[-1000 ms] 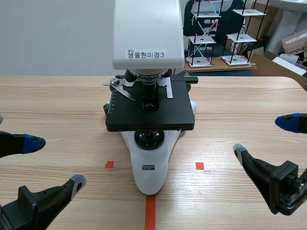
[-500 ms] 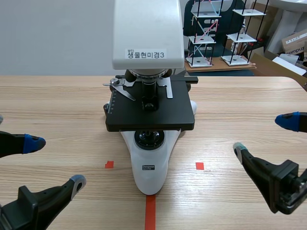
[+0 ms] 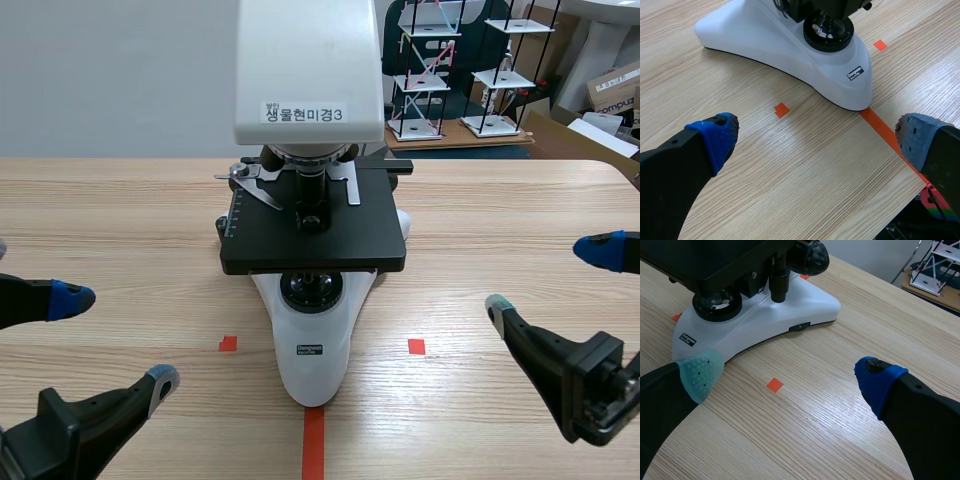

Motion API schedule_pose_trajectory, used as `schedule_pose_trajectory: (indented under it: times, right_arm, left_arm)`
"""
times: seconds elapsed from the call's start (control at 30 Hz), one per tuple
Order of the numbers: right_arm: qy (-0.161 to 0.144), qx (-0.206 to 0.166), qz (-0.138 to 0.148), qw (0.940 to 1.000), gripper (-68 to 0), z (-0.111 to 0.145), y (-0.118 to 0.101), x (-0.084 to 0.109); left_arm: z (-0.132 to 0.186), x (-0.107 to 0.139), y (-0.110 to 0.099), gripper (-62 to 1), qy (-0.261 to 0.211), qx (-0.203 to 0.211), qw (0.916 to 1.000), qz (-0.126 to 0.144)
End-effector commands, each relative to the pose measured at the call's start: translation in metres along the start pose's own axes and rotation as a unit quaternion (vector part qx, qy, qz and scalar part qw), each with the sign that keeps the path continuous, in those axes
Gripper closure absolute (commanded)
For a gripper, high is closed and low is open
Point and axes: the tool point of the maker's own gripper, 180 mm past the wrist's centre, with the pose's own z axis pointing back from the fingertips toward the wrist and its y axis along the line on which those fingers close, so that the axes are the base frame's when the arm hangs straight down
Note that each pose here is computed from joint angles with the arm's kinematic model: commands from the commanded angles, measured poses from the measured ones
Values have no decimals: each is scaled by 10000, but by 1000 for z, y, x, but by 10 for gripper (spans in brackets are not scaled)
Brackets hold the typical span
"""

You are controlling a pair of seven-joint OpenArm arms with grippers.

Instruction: Point at the eyepiece

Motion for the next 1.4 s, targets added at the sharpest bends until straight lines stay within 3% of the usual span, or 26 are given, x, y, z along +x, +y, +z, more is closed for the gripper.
schedule_pose_trajectory:
  times: [0.0, 0.07, 0.23, 0.4, 0.87, 0.93, 1.13, 1.37]
  right_arm:
    - [-124, -6, -9, 9999, -578, -1, -1, 6]
    - [-124, -8, -9, 9999, -561, -1, -1, 6]
    - [-210, -9, -8, 9998, -381, -1, -1, 9]
    - [-260, -8, -9, 9997, -287, -1, -1, 11]
    - [-279, -13, -7, 9996, -277, -1, -1, 12]
    - [-320, -16, -6, 9995, -251, -1, -1, 13]
    - [-824, -21, 18, 9966, -31, 0, -3, 33]
    - [-1289, -78, 427, 9907, -6, -9, -11, 82]
  left_arm:
    - [0, 6, 0, -623, -124, 0, 9999, 22]
    - [0, 6, 0, -623, -124, 0, 9999, 22]
    - [0, 6, 0, -623, -124, 0, 9999, 22]
    - [0, 6, 0, -623, -127, 0, 9999, 23]
    - [0, 6, 0, -623, -129, 0, 9999, 23]
    - [0, 6, 0, -623, -129, 0, 9999, 23]
    - [0, 6, 0, -623, -133, 0, 9999, 23]
    - [0, 8, 0, -623, -168, 0, 9999, 22]
